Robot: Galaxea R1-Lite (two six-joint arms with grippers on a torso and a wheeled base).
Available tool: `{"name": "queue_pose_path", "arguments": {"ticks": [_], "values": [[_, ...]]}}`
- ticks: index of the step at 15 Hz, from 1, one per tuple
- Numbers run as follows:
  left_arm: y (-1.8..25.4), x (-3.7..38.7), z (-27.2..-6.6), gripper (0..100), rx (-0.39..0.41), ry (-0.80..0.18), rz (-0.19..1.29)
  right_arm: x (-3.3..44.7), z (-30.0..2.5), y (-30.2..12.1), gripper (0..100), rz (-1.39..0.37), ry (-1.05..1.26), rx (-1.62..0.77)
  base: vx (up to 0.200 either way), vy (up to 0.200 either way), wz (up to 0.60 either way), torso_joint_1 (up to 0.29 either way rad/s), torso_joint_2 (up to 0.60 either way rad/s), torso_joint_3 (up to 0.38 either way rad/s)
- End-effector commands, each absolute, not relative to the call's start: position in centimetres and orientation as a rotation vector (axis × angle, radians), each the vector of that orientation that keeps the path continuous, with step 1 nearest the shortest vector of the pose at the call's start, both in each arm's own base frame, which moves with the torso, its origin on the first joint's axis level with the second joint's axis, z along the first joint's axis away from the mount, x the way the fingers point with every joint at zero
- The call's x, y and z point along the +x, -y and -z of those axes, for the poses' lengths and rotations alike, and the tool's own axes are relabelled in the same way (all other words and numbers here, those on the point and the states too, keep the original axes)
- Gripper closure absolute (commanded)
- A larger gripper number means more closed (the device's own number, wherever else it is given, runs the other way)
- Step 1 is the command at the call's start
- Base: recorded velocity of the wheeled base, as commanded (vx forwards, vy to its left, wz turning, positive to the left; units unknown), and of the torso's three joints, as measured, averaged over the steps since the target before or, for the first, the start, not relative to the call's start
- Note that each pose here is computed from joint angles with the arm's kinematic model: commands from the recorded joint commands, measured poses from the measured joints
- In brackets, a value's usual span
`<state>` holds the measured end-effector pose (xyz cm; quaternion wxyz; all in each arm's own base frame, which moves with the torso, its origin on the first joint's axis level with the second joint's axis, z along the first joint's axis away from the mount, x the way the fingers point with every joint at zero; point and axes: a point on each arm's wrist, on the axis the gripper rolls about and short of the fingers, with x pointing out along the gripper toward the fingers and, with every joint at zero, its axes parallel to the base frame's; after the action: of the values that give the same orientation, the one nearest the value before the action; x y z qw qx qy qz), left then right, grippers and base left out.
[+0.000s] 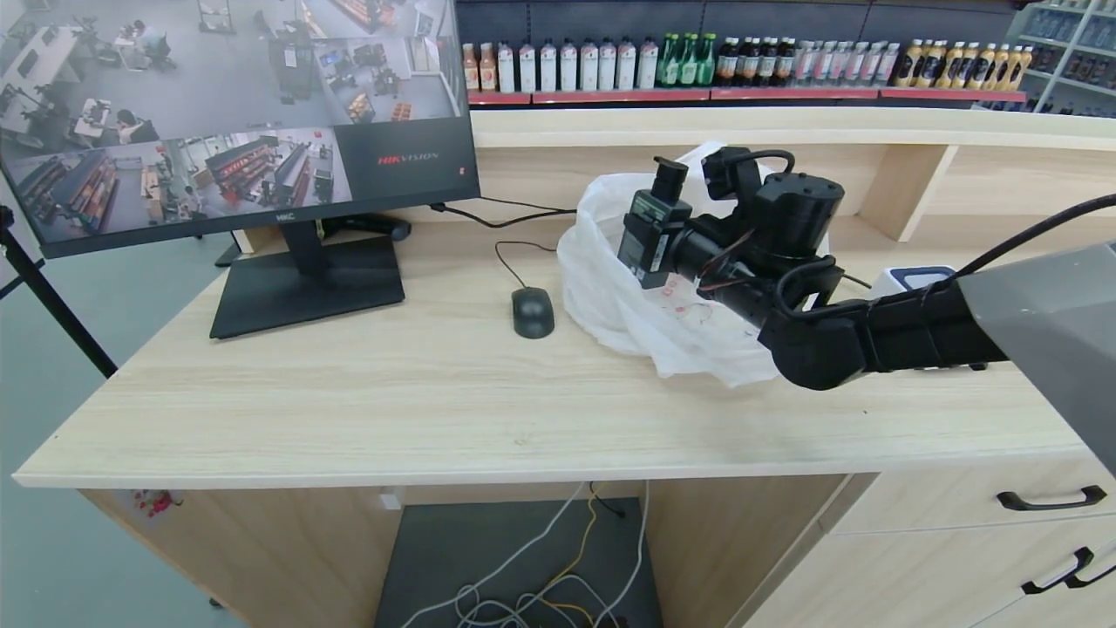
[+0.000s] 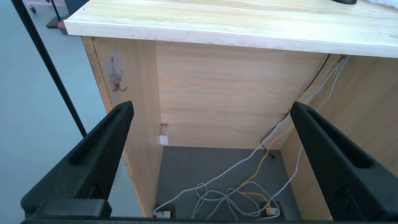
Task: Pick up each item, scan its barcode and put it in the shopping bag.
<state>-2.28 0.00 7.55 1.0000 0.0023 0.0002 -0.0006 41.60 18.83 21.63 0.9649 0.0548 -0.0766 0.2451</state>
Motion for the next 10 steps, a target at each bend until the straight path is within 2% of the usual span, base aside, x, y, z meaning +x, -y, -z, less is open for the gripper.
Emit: {"name": "queue_pose_path", "arguments": {"ticks": [1,10], "values": [[0.0,-2.3,-7.5,0,0.005,0.0,0.0,42.2,-20.8,-18.8,100,-0.496,0.143,0.101,0.0,0.0,0.0,0.0,0.0,0.0],[0.0,-2.3,-7.5,0,0.005,0.0,0.002,44.8,-18.9,-19.6,100,-0.495,0.122,0.048,0.0,0.0,0.0,0.0,0.0,0.0]]}}
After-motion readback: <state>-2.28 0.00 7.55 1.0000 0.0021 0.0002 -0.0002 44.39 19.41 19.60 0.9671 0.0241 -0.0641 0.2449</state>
